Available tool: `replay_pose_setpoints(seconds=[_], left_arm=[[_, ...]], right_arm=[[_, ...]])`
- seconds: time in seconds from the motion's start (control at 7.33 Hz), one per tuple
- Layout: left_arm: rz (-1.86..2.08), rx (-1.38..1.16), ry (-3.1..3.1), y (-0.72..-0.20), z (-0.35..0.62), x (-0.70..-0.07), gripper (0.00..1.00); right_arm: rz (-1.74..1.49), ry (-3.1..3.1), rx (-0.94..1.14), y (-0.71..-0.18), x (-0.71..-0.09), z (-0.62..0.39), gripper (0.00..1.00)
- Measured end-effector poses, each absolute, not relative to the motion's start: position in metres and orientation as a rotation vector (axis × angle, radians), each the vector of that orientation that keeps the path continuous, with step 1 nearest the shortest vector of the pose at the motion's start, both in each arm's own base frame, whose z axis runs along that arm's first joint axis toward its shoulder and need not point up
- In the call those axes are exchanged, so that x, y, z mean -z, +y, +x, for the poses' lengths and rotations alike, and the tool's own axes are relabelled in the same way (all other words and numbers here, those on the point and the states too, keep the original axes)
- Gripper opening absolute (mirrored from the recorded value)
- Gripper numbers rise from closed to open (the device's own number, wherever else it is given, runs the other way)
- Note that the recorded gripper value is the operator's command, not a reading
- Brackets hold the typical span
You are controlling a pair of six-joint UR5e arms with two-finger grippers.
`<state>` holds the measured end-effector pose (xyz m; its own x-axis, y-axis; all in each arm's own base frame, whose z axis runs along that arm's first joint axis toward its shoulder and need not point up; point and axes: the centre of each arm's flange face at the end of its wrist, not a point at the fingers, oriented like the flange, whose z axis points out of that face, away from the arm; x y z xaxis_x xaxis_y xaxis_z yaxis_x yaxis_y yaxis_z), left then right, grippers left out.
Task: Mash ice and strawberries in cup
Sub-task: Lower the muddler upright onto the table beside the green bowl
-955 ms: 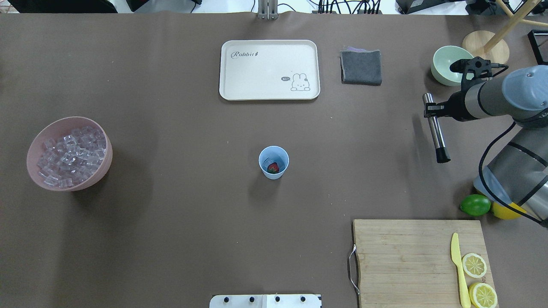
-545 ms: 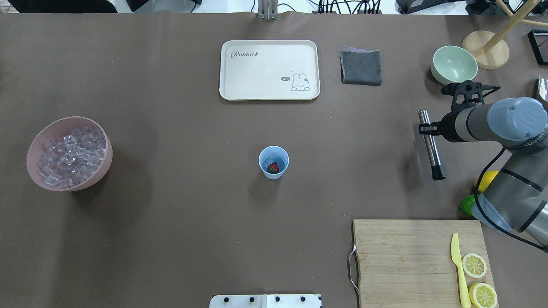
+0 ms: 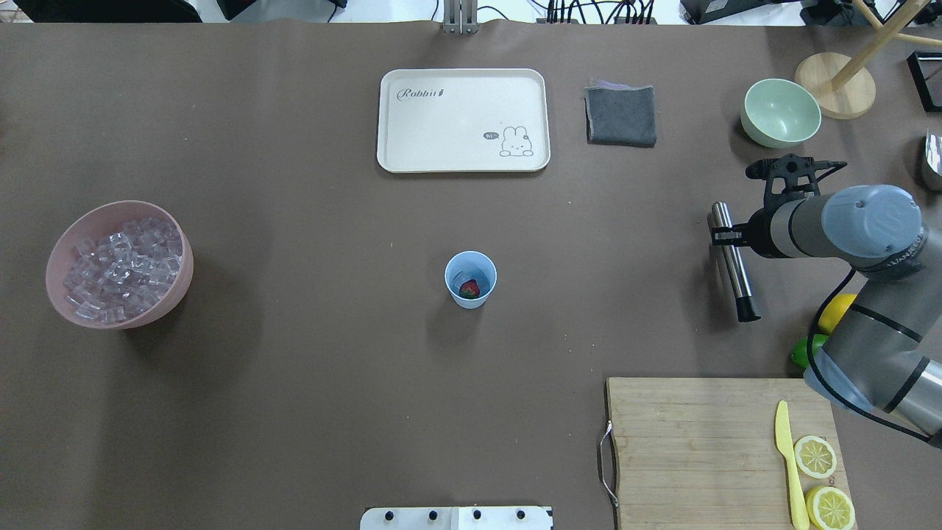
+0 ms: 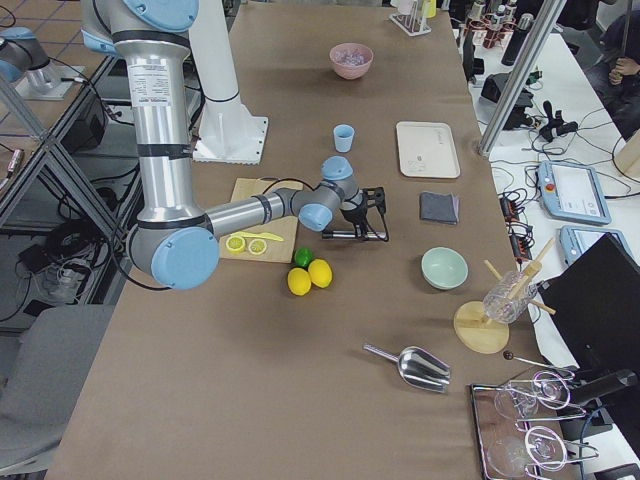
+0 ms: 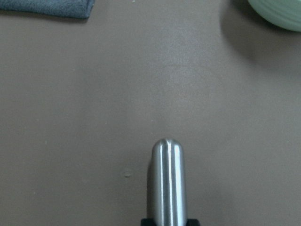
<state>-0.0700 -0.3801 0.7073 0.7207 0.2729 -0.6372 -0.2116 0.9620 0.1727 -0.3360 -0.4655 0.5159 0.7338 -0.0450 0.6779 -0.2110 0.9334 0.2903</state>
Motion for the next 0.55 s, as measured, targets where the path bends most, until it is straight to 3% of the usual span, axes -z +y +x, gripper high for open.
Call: replay_pose_setpoints(seconds=[0.41,0.55], left_arm=[[0.091,-0.268,0.718,-0.3797,-0.0700,-0.7083,0.98],[0.090,-0.268,0.718,-0.3795,-0.0700,-0.7084,0.98]], right_arm=[[0.367,-0.739,-0.090,-0.4643,-0.5168,-0.3399,0.00],[0.369,-0.738,-0.096,-0.4646,-0.5168,-0.3402,0.19]])
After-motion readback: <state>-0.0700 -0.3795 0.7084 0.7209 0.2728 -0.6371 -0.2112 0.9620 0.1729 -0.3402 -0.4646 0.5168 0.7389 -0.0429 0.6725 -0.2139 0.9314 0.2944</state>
